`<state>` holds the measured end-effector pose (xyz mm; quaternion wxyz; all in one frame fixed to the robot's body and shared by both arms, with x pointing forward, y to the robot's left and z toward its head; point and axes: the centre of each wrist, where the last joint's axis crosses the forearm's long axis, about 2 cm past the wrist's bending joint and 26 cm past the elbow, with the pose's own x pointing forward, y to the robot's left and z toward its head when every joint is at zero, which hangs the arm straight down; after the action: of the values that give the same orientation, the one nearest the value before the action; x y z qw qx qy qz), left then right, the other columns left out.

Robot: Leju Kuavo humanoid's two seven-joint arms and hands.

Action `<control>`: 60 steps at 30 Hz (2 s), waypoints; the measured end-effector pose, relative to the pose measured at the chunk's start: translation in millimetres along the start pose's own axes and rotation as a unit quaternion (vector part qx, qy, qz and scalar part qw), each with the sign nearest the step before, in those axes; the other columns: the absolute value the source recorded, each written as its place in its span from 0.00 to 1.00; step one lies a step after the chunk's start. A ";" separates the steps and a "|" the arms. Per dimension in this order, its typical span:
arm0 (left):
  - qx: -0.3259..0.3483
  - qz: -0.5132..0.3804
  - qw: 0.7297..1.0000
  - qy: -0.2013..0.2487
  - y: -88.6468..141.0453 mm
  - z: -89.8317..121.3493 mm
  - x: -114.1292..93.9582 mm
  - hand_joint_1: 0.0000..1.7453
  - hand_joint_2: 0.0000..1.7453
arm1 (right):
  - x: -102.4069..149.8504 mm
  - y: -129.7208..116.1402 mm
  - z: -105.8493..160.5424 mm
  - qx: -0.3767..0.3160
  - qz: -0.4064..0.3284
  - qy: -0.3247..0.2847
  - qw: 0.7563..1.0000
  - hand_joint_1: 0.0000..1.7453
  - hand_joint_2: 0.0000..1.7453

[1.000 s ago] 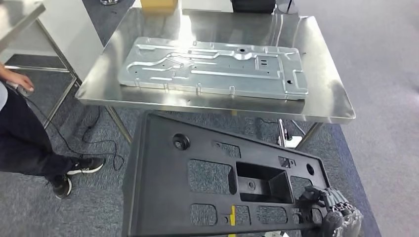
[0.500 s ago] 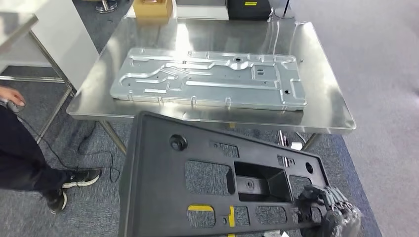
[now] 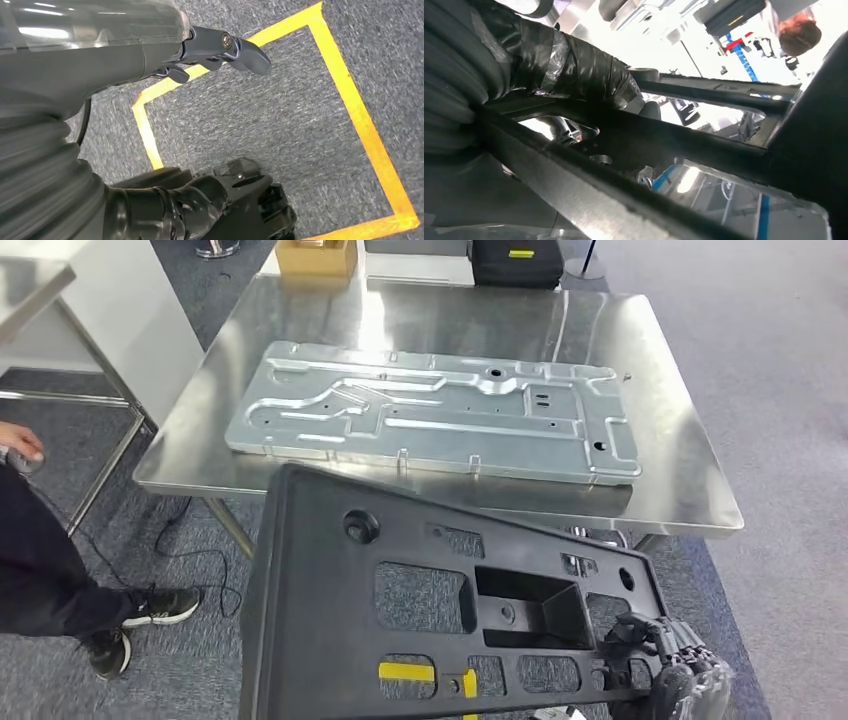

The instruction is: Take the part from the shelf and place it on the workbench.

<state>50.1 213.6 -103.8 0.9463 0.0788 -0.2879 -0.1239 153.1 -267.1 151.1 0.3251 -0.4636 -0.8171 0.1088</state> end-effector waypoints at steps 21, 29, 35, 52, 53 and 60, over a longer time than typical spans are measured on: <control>-0.005 -0.013 1.000 -0.006 0.7 -0.8 1.3 0.00 1.00 | -0.1 4.5 -11.1 0.000 -0.005 -0.020 1.000 0.99 1.00; -0.007 -0.016 1.000 -0.007 0.4 -0.9 1.7 0.00 1.00 | -4.5 4.8 -15.1 0.002 -0.002 -0.028 1.000 0.99 1.00; -0.009 -0.019 1.000 -0.010 0.6 -1.7 3.4 0.00 1.00 | -4.5 6.0 -19.2 -0.001 -0.005 -0.033 0.999 0.99 1.00; -0.009 -0.021 1.000 -0.009 1.0 -1.6 2.8 0.00 1.00 | -4.1 7.4 -23.8 -0.004 -0.008 -0.043 0.999 0.99 1.00; -0.009 -0.022 1.000 -0.009 0.9 -1.6 2.8 0.00 1.00 | -4.4 7.3 -24.2 -0.004 -0.007 -0.044 0.999 0.99 1.00; -0.014 -0.029 0.999 -0.013 0.5 -1.8 3.7 0.00 1.00 | -8.3 9.1 -39.7 -0.014 0.003 -0.064 0.998 0.99 1.00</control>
<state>54.1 213.2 -103.3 0.9395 0.0720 -0.2960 -0.1568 187.4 -273.9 173.5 0.2655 -0.4623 -0.8363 0.1279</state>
